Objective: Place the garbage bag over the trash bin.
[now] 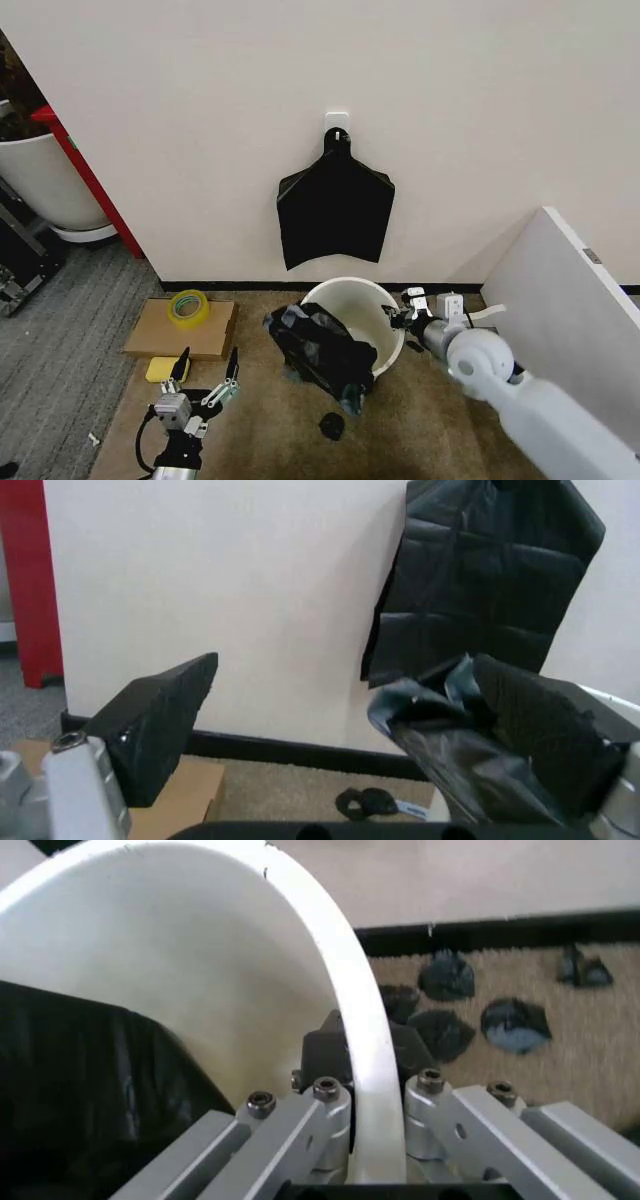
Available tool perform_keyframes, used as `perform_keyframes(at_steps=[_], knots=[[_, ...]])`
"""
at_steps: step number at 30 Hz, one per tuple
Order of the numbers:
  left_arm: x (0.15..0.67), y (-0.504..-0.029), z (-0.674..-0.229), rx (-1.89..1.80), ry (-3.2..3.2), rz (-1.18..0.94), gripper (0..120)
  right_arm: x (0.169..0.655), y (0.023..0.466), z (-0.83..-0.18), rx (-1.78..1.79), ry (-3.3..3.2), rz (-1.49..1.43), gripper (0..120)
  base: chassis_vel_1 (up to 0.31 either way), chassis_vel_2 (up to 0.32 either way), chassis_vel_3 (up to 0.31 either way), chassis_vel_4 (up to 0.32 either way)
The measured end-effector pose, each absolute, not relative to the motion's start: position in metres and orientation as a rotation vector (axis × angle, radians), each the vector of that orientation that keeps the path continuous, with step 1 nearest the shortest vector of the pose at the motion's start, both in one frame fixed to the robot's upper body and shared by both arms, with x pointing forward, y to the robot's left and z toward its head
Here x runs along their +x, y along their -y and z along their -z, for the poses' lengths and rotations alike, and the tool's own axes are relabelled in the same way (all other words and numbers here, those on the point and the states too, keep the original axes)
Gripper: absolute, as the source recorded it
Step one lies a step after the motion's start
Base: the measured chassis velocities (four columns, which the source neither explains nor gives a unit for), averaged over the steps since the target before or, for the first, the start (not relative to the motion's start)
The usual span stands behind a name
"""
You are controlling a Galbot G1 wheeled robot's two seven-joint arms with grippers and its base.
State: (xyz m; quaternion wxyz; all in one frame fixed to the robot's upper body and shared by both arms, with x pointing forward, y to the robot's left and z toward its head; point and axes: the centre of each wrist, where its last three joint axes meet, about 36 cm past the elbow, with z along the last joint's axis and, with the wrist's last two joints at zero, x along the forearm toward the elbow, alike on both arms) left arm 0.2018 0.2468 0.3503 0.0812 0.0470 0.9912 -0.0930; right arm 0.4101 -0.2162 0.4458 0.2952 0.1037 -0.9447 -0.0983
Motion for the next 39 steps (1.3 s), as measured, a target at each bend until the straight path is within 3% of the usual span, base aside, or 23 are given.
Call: perform_keyframes(at_steps=[19,35,39], knots=[[0.195,-0.248,-0.355,0.144,-2.961,0.278,100,0.354,0.158,-0.427,-0.128,2.489,0.443,1,0.0,0.0,0.0,0.0],[0.191,-0.247,-0.357,0.143,-2.961,0.287,100,0.355,0.139,-0.416,-0.11,2.459,0.55,1,0.0,0.0,0.0,0.0],[0.19,-0.246,-0.357,0.142,-2.961,0.291,100,0.351,0.14,-0.414,-0.078,2.483,0.53,9,0.0,0.0,0.0,0.0]])
